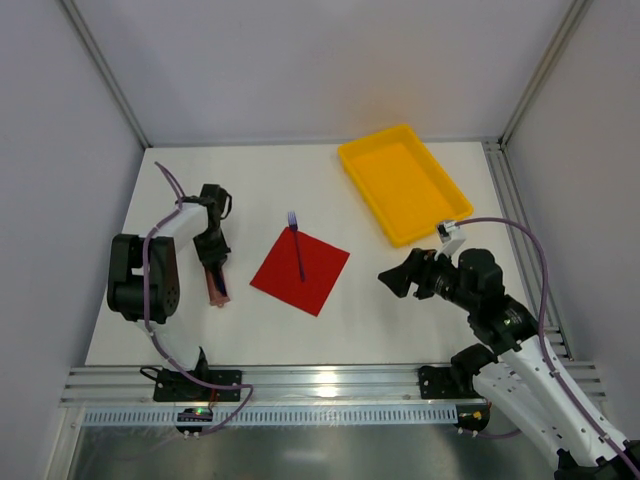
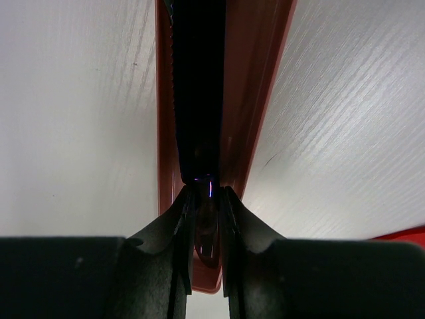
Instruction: Place the utensils on the paper napkin and roll it up
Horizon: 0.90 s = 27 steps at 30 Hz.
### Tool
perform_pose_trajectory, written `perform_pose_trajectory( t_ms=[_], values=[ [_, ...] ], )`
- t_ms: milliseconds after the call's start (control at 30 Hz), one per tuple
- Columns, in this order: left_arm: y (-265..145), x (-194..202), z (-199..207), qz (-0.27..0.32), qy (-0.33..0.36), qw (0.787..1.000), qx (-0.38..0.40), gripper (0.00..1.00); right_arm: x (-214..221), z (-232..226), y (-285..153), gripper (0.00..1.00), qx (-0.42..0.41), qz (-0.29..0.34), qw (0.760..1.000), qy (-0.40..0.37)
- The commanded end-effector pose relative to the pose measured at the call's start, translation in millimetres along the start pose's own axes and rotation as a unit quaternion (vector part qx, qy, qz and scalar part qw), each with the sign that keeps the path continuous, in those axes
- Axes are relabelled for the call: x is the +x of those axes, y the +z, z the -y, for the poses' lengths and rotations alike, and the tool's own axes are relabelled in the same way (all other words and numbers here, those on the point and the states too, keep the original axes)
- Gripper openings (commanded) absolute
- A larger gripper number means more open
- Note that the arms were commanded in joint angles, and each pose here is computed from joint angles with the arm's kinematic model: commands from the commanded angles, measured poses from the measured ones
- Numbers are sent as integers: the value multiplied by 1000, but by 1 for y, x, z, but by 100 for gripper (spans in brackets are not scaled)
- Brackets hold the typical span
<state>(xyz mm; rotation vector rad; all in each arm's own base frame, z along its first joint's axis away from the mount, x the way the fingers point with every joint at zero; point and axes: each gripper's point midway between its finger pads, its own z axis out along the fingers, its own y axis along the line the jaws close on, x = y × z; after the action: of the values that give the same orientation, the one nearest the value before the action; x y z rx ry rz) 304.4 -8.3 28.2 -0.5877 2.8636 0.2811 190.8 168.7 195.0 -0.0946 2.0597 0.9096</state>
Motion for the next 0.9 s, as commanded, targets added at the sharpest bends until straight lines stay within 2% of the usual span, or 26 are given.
perform_pose_trajectory(
  t_ms=[0,667,767,867],
  values=[
    [-15,-8,-2,11,4,1000,-3,0,-19,-12,-5,80,-11,23,1000,-14],
    [-76,-18,-9,63,10,998,2,0,-18,-10,-3,80,-4,19,1000,-6],
    [-84,-16,-2,67,14,997,19,0,-17,-9,-2,80,-3,17,1000,-5],
    [-92,-7,25,66,32,995,62,0,-17,-7,-2,80,2,16,1000,-7]
  ],
)
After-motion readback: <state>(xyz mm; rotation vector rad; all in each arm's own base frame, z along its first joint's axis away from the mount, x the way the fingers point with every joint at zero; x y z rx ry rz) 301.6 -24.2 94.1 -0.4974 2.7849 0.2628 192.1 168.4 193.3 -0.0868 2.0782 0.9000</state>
